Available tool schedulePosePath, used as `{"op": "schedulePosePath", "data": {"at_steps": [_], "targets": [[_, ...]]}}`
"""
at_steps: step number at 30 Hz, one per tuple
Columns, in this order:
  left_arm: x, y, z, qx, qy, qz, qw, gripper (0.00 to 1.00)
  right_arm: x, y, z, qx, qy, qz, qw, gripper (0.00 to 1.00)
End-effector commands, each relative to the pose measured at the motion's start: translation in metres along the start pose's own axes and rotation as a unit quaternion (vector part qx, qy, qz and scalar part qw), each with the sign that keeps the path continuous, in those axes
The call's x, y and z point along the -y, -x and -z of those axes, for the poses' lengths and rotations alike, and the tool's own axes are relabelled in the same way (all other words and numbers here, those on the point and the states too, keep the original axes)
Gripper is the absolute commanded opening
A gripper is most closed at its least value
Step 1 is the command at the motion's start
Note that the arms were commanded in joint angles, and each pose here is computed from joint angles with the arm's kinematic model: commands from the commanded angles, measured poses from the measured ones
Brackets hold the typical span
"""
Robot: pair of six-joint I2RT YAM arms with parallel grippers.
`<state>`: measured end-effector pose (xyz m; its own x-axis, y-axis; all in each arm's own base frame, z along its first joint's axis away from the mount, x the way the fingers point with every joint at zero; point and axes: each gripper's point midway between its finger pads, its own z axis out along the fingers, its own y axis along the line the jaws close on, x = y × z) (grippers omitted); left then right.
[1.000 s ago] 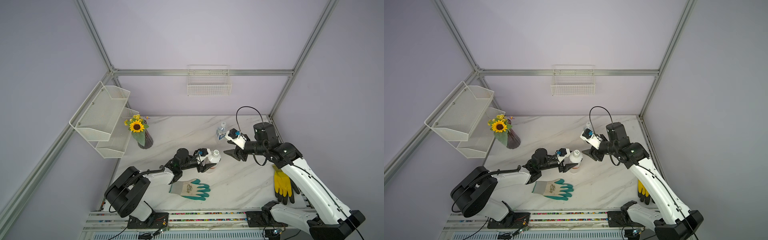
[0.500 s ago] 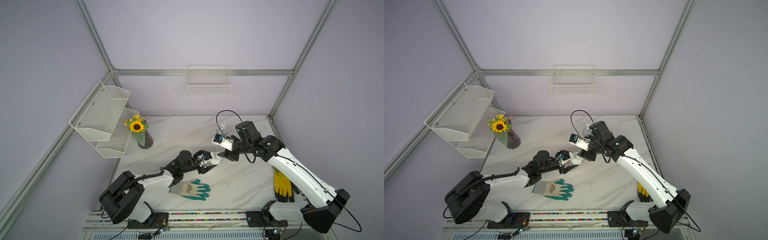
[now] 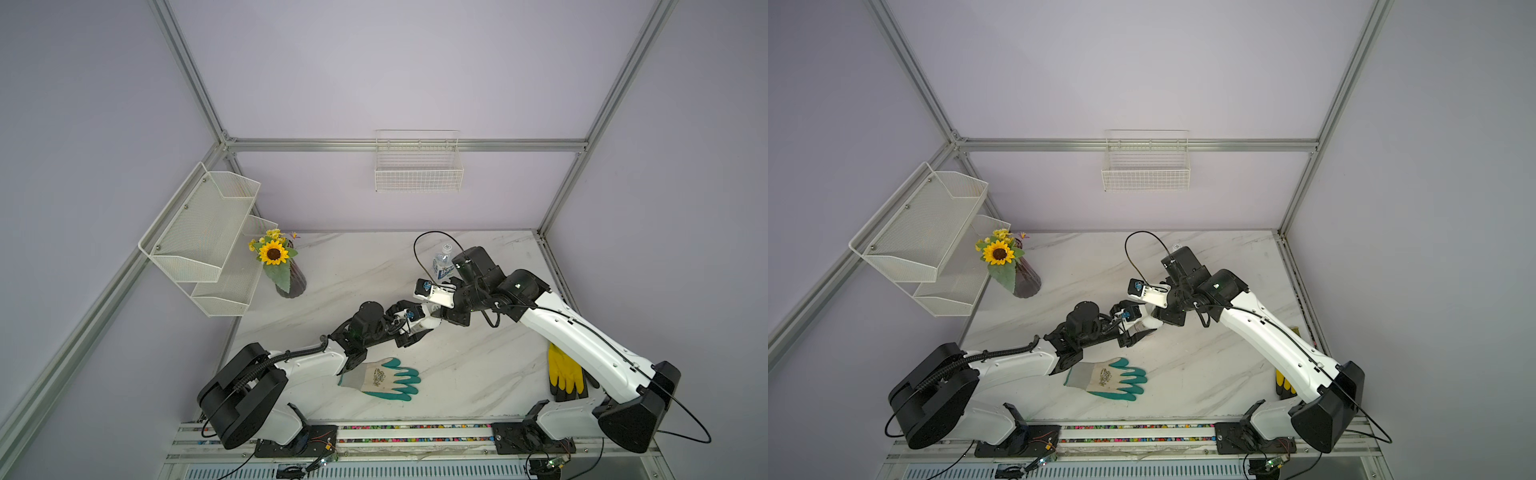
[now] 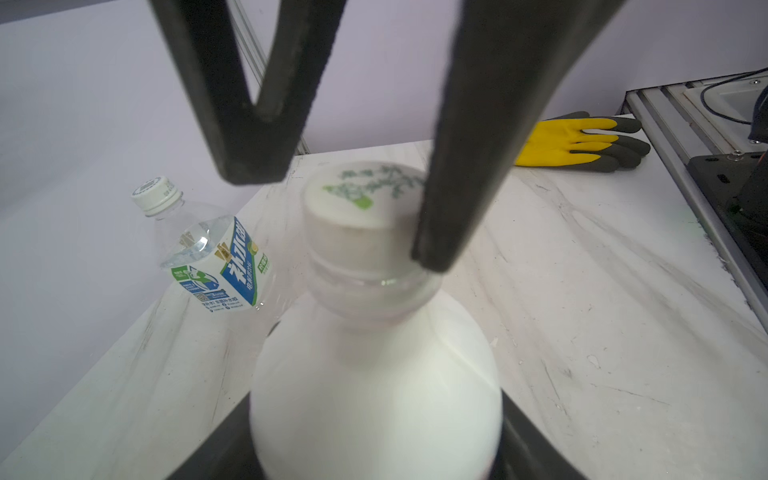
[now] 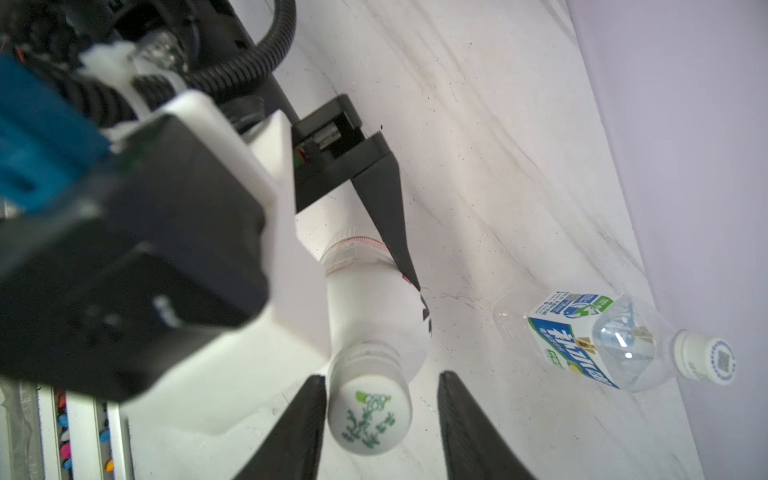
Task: Screw on the bottle caps
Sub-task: Screw the bottle cap onto the plastic bottle.
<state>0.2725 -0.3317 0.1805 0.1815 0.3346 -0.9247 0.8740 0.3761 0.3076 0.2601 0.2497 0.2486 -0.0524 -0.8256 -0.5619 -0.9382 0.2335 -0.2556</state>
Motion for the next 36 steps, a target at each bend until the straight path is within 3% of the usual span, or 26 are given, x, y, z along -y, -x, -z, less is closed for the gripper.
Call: {"op": "schedulePosePath", "data": {"at_steps": [1,11,16,19,21,26,31,34,35,36], "targets": [[-0.003,0.003,0.001,-0.006,0.006,-0.006,1.000,0.70,0.002,0.000,-0.001,-0.016,0.001,-0.004,1.000,0.43],[-0.006,0.003,0.001,-0.007,0.015,-0.006,1.000,0.70,-0.002,-0.004,-0.007,-0.021,0.008,-0.036,0.999,0.31],[-0.014,0.001,0.002,-0.010,0.043,-0.006,0.999,0.69,0.010,0.000,-0.012,-0.015,-0.019,-0.134,0.991,0.19],[-0.025,0.013,0.011,0.004,0.090,-0.017,0.996,0.70,0.036,-0.011,-0.021,-0.039,-0.088,-0.306,0.947,0.14],[-0.030,0.017,0.014,0.008,0.126,-0.033,0.991,0.70,0.047,-0.017,-0.026,-0.052,-0.120,-0.423,0.897,0.09],[-0.032,0.016,0.018,0.006,0.186,-0.074,0.980,0.70,0.027,0.004,-0.037,-0.006,-0.037,-0.623,0.781,0.13],[-0.026,0.006,0.010,-0.015,0.224,-0.129,0.966,0.69,0.030,0.019,-0.022,0.079,0.022,-0.726,0.682,0.18],[-0.026,0.004,0.009,-0.014,0.238,-0.135,0.962,0.70,0.027,0.026,-0.014,0.101,0.057,-0.745,0.657,0.20],[-0.026,0.004,0.010,-0.014,0.241,-0.132,0.961,0.70,0.028,0.024,-0.012,0.102,0.054,-0.743,0.660,0.23],[-0.026,0.001,0.010,-0.015,0.242,-0.133,0.961,0.70,0.028,0.023,-0.010,0.103,0.049,-0.726,0.678,0.27]]}}
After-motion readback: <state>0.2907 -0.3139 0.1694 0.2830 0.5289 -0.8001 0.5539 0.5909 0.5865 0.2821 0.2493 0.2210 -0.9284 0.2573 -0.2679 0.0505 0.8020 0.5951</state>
